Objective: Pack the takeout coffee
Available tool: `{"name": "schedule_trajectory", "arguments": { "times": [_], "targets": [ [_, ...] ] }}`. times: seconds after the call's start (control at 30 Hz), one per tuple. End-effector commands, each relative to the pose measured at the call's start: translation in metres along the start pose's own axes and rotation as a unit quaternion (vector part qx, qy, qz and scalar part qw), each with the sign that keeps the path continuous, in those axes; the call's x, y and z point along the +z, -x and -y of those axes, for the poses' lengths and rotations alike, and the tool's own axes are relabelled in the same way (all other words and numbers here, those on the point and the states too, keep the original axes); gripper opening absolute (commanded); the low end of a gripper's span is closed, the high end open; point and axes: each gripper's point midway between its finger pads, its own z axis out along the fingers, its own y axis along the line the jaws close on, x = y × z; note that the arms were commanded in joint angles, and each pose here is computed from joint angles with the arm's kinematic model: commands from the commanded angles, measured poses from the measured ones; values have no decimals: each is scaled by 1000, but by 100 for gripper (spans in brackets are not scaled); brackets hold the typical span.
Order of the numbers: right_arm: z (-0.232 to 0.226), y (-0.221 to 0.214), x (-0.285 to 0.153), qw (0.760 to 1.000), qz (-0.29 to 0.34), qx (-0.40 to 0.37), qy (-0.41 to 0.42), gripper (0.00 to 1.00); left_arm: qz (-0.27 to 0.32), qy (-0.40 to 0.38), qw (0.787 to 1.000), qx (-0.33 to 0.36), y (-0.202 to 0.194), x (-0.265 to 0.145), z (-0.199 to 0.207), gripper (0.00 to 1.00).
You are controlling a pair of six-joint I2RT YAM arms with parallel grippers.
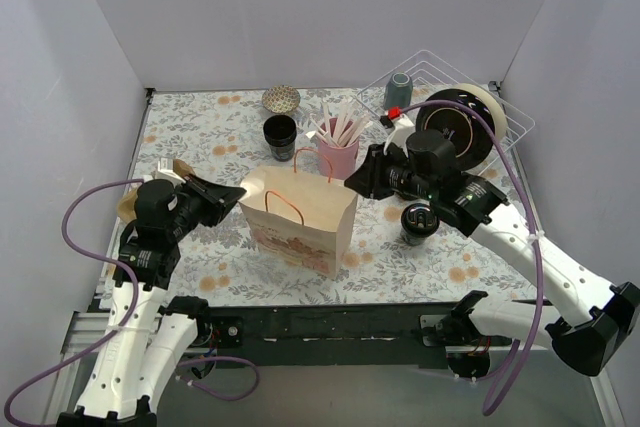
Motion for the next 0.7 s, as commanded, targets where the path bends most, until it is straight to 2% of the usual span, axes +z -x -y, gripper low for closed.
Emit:
{"name": "schedule_trajectory", "arguments": {
  "times": [0.0,0.1,0.2,0.23,0.3,0.37,0.5,0.53,0.63,0.67],
  "targets": [
    [-1,17,1,999,14,-40,-13,14,0,7,999,40,2,-1,-1,12],
    [-1,20,5,997,9,-75,-7,6,-7,2,999,52,1,2,0,16],
    [-2,28,9,994,8,-111,-4,1,-4,6,998,70,4,4,-1,27],
    [-3,27,11,990,1,-138,4,1,1,4,997,78,7,3,3,38],
    [-3,31,18,987,-6,-161,6,1,4,13,994,107,11,5,1,51],
    [3,26,27,980,-32,-196,4,1,50,51,991,115,32,6,-4,63],
    [12,33,35,973,-52,-223,-16,1,136,155,974,95,69,4,-32,65],
    [13,36,38,972,-54,-228,-18,1,173,182,963,96,84,1,-38,65],
    [11,42,40,971,-53,-233,-15,1,211,232,945,97,104,3,-50,65],
    [9,44,41,970,-51,-236,-11,1,249,260,928,96,120,-2,-57,65]
  ]
}}
